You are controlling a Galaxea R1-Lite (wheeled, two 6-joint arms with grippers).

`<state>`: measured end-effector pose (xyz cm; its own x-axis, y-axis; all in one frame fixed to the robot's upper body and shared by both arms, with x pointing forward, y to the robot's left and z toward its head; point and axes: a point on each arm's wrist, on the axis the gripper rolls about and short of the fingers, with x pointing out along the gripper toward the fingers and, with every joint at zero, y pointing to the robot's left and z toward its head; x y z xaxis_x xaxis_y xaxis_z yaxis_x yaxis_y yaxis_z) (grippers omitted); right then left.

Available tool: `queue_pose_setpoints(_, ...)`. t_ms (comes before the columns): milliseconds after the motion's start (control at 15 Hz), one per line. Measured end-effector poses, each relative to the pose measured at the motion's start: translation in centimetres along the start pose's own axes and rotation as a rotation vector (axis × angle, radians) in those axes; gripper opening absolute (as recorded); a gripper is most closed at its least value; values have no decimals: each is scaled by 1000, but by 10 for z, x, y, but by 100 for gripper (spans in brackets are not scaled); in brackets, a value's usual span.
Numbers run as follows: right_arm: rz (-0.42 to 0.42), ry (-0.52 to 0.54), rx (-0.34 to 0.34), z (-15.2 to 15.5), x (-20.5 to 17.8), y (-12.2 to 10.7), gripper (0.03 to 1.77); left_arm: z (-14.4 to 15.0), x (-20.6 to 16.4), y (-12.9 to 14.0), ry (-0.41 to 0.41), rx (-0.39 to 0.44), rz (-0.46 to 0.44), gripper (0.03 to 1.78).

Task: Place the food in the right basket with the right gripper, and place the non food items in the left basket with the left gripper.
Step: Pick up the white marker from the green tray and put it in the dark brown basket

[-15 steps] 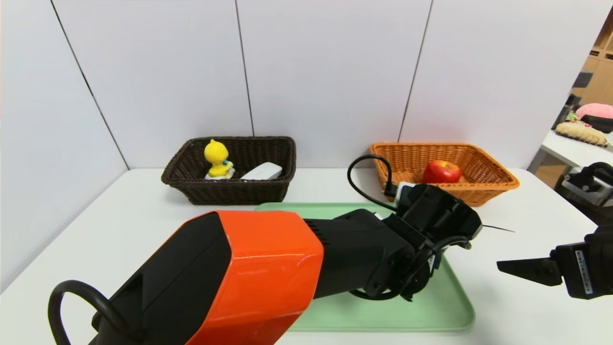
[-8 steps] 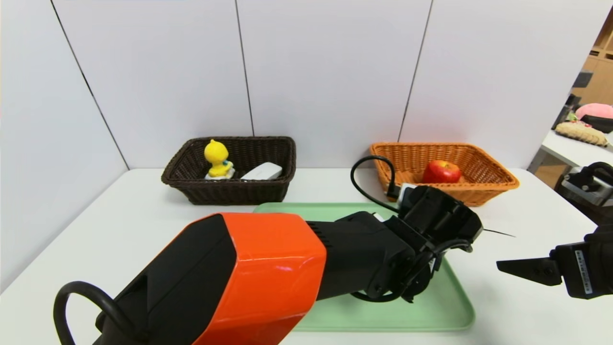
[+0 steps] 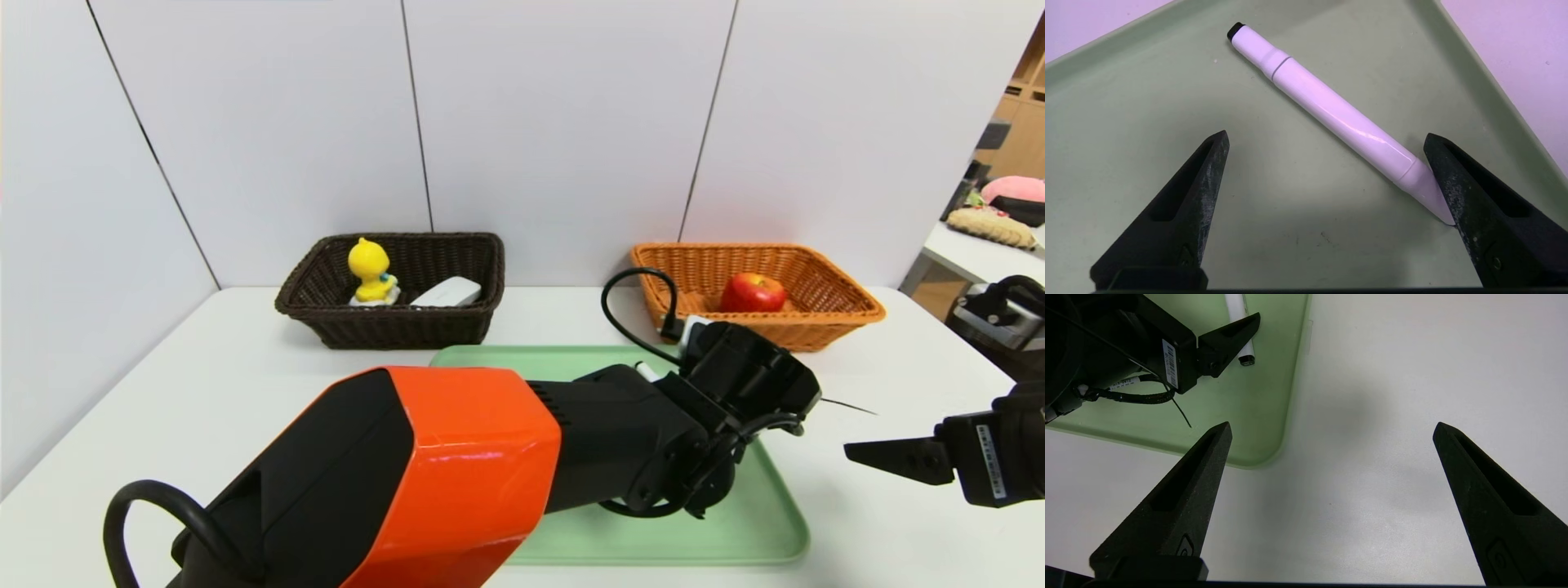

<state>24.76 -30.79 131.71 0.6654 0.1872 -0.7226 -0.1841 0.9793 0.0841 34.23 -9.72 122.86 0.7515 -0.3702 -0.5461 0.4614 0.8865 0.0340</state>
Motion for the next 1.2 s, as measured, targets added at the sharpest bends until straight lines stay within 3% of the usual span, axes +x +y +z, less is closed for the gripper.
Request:
queue_pose_setpoints(400,1,-4,-1,1,0,0,170,-3,3,-1,7,9,4,169)
queue_pose_setpoints(667,1,-4,-2,1,0,0,170,-6,6,-1,11,10,6,109)
queue_pose_setpoints(867,2,-9,-2,2,-1,0,170,-7,7,-2,12,17,6,79)
queue_pose_setpoints(933,2,-11,-2,3,-2,1,170,-7,7,-2,13,19,6,60)
queue_pose_setpoints(1000,2,-14,-2,3,-2,1,170,-8,8,-2,15,21,7,16)
queue_pose_setpoints(1200,2,-19,-3,4,-3,1,170,-9,8,-2,18,23,8,17)
